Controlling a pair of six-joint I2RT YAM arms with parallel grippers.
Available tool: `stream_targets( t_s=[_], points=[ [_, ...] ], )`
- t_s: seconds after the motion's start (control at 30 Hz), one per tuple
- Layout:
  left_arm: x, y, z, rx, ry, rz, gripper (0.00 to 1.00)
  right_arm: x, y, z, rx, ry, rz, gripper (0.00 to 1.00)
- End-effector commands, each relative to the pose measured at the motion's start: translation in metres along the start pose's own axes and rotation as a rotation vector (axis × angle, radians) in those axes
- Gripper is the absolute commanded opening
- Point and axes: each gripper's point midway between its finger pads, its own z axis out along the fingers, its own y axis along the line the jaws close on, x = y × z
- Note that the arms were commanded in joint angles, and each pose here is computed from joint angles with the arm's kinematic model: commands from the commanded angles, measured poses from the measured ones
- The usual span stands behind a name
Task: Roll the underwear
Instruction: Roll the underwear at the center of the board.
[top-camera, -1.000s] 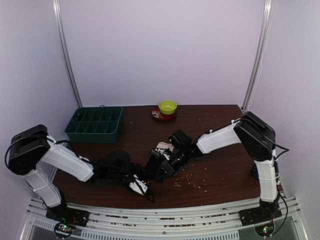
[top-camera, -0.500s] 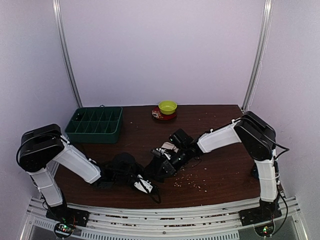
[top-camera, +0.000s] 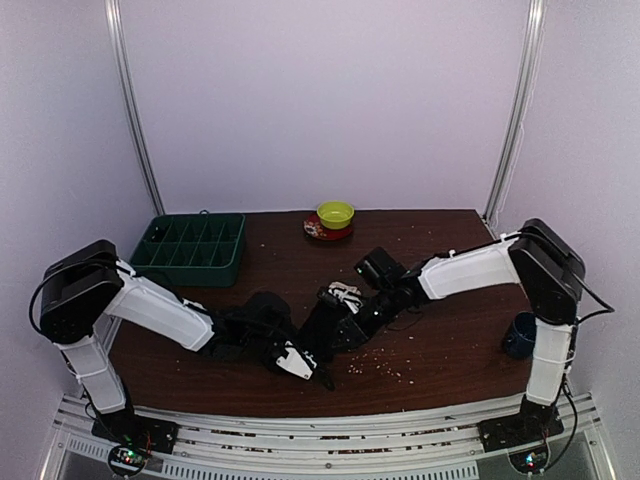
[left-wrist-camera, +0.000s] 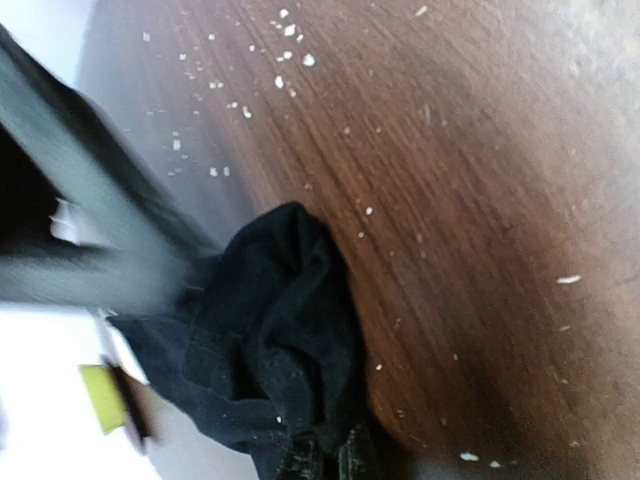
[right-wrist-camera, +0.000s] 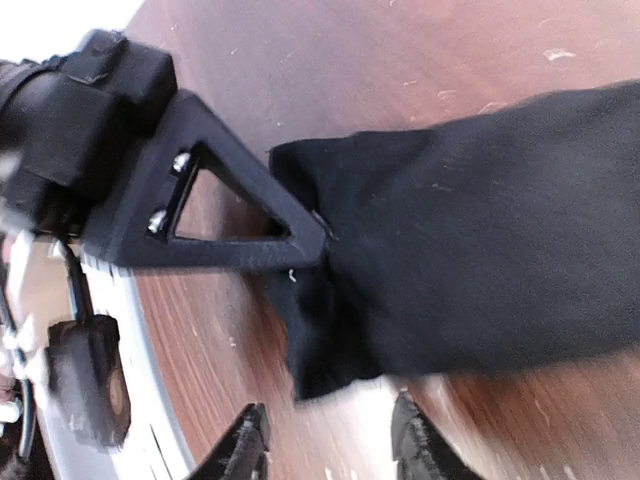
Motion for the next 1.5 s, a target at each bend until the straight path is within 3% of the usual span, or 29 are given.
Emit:
stream_targets(
  t_s=[0.0,0.17,0.4,0.57,0.7,0.83,1.0,1.2,1.47],
  points=[
    [0.001,-0.046,-0.012,0.297,0.024,-0.127,0.00,-0.008,-0.005,-0.048,0.225,-0.111,-0.079,0.48],
    [-0.006,-0.055,-0.015,0.481,0.031,-0.260,0.00,0.002,0.004,-0.084,0.494,-0.211,-0.212,0.63],
    [-0.024,-0.034,-0.018,0.719,-0.066,-0.491,0.00,0.013,0.038,-0.133,0.783,-0.441,-0.404,0.67],
    [-0.019,-0.022,-0.007,0.809,-0.072,-0.626,0.00,0.015,0.067,-0.180,0.844,-0.683,-0.442,0.69],
    [-0.014,-0.019,0.001,0.883,-0.081,-0.718,0.00,0.023,0.084,-0.189,0.810,-0.754,-0.516,0.68],
    [-0.011,-0.010,0.005,0.933,-0.097,-0.782,0.00,0.031,0.107,-0.155,0.747,-0.675,-0.668,0.66],
    [-0.006,-0.004,0.016,0.944,-0.068,-0.813,0.00,0.042,0.109,-0.078,0.806,-0.395,-0.865,0.65],
    [-0.007,0.002,0.019,0.943,-0.066,-0.835,0.00,0.031,0.070,-0.019,1.023,-0.118,-0.927,0.65],
    [-0.010,-0.002,0.022,0.965,-0.079,-0.854,0.00,0.013,0.018,0.011,1.088,0.027,-0.900,0.57]
  ],
)
